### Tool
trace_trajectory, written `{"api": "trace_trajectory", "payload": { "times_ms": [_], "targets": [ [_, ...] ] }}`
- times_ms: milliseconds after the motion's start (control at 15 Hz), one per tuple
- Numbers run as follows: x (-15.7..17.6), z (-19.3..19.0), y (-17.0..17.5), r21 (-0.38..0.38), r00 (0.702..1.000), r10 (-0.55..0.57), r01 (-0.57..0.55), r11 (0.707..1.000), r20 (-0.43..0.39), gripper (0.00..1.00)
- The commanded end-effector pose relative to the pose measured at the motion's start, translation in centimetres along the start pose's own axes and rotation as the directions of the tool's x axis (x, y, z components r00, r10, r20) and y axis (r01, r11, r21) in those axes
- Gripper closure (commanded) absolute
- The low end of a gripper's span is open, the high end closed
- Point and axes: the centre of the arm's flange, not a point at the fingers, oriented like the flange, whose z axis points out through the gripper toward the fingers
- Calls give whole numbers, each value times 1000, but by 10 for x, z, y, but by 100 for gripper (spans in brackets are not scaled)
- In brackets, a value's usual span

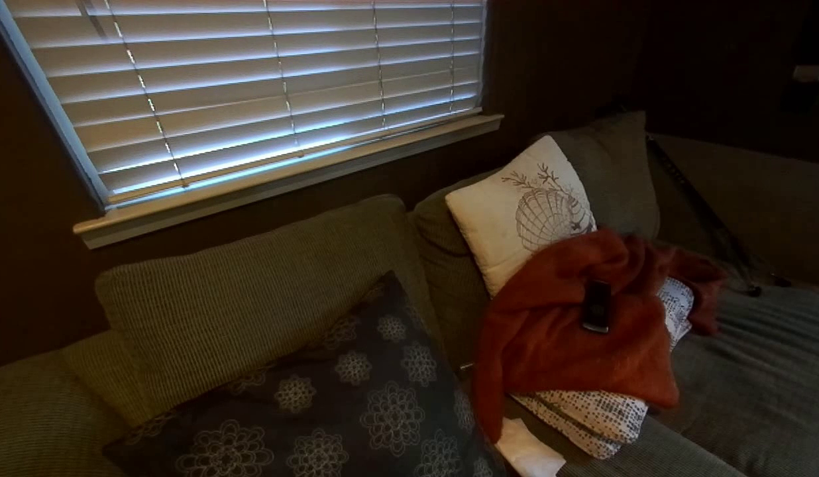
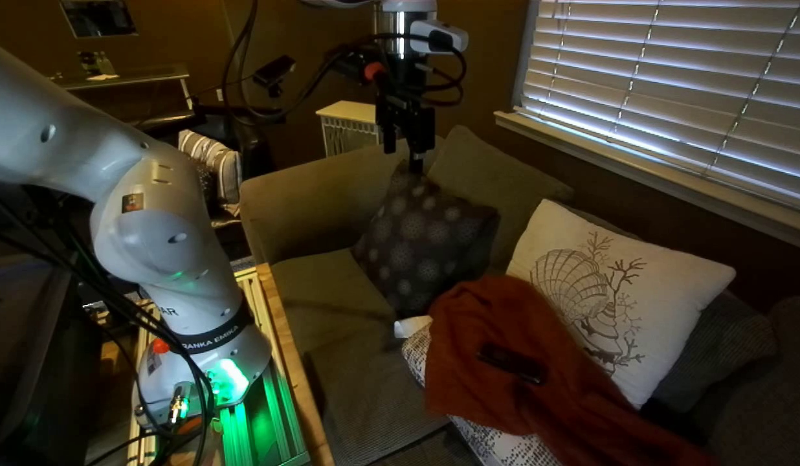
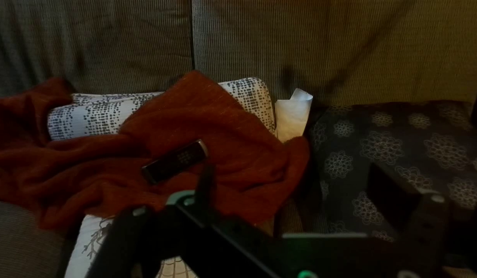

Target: Fold the towel.

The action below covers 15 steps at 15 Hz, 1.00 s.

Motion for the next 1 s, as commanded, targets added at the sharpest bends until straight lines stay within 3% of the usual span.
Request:
{"api": "trace_trajectory", "payload": {
  "times_ms": [0,467,933],
  "targets": [
    [0,0,0,0,1000,0,0,1000,0,0],
    [27,30,40,-14,988,145,-144,989,44,0],
    [68,75,73,-94,978,156,-170,981,-136,0]
  ]
}}
